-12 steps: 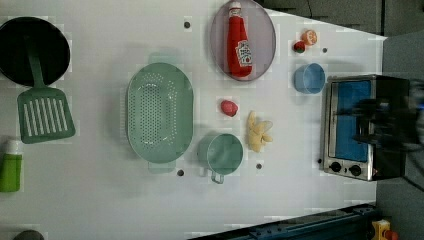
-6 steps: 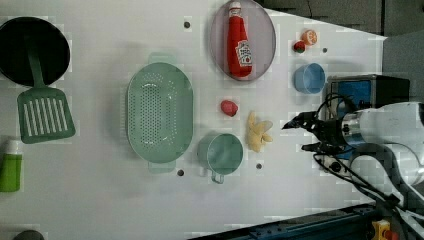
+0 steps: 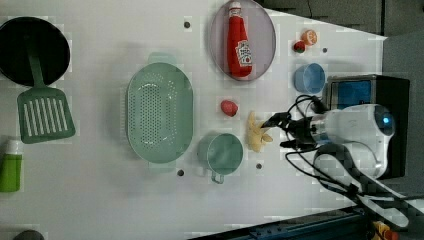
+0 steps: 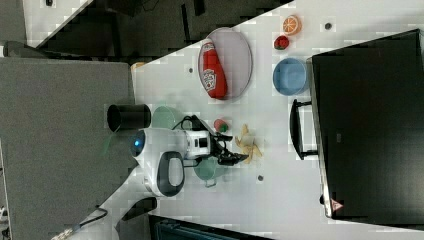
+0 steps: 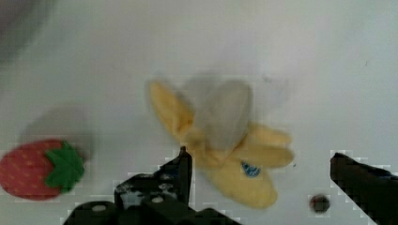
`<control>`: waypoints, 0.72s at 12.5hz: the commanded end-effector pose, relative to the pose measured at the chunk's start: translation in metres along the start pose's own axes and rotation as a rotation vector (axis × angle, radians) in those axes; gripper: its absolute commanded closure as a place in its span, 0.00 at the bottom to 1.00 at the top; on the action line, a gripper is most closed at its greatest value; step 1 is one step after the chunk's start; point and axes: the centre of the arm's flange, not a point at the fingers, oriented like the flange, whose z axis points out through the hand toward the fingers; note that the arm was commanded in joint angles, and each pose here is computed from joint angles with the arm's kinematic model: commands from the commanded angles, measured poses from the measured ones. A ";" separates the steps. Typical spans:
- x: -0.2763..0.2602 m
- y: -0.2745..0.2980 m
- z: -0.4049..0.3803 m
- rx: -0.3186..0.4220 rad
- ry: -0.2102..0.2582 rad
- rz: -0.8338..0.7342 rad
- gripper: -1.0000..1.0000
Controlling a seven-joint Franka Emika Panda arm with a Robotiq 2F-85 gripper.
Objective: Pick banana from table and place on oven.
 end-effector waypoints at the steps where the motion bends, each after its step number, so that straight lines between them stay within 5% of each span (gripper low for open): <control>1: 0.002 -0.009 0.017 0.043 0.029 -0.019 0.00; 4: 0.000 -0.008 0.032 0.043 0.024 -0.019 0.00; 9: 0.001 -0.008 0.031 0.059 0.038 -0.015 0.64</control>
